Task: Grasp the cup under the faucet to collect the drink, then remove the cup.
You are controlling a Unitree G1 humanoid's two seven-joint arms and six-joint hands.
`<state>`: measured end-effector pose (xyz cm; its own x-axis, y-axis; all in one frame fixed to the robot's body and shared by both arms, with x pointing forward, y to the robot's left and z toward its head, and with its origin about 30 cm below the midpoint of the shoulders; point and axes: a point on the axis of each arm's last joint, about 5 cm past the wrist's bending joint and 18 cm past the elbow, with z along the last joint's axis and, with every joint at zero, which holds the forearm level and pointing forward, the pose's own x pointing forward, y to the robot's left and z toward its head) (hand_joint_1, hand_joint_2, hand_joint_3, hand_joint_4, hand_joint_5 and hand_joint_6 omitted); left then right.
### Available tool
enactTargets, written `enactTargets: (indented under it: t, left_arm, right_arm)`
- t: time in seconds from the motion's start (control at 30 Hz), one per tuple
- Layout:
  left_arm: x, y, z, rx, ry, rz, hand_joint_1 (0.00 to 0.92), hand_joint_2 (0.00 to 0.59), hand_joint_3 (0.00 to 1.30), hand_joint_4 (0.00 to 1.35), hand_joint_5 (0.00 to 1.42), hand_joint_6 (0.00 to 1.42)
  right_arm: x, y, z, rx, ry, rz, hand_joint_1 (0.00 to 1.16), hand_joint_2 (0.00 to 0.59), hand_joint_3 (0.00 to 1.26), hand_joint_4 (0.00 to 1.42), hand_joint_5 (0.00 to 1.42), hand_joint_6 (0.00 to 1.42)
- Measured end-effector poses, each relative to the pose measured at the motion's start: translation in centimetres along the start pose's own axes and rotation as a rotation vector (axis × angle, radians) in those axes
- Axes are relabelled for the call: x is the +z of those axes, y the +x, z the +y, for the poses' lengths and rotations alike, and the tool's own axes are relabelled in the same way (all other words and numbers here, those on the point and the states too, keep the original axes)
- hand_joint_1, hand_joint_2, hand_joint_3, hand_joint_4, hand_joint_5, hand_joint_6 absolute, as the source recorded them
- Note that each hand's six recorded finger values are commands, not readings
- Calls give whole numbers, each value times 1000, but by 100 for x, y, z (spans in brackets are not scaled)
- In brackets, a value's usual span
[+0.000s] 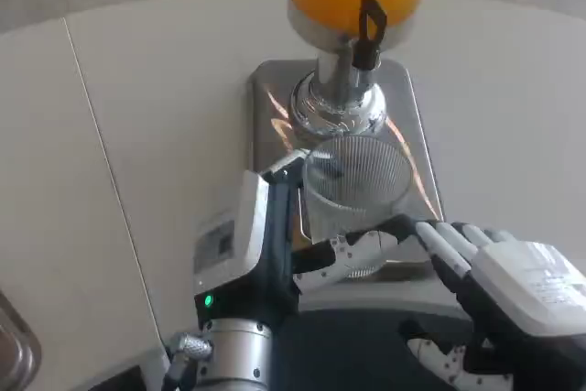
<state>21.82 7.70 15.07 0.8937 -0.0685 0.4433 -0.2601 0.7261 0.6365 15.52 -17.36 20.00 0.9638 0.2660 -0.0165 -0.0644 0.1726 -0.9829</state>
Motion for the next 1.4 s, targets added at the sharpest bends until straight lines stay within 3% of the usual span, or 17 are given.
enactTargets:
  t: [0.4, 0.53, 0.7, 1.13, 1.27, 1.4]
  left_arm:
    - [-8, 105, -91, 2, -16, 9, 459, 119, 994, 1179, 1418, 1424]
    - [-19, 124, -114, 0, -12, 13, 456, 120, 992, 1179, 1418, 1424]
    - [-40, 188, -174, -5, -10, 22, 452, 122, 992, 1179, 1418, 1424]
    - [-52, 391, -392, 17, -15, 59, 454, 127, 987, 1179, 1418, 1424]
    - [-52, 419, -452, 28, -13, 75, 454, 127, 987, 1179, 1418, 1424]
    - [-66, 437, -497, 51, -15, 98, 452, 132, 987, 1179, 1418, 1424]
  right_arm:
    - [-119, -130, -108, 23, -31, 90, 337, 472, 0, 0, 0, 0]
    - [-126, -162, -145, 18, -31, 107, 341, 471, 0, 0, 0, 0]
    - [-88, -214, -185, 21, -25, 105, 345, 470, 0, 0, 0, 0]
    - [-70, -275, -128, 64, 2, 137, 350, 471, 0, 0, 0, 0]
    - [-63, -256, -148, 68, 5, 136, 291, 474, 0, 0, 0, 0]
    - [-10, -240, -144, 77, -43, 119, 253, 488, 0, 0, 0, 0]
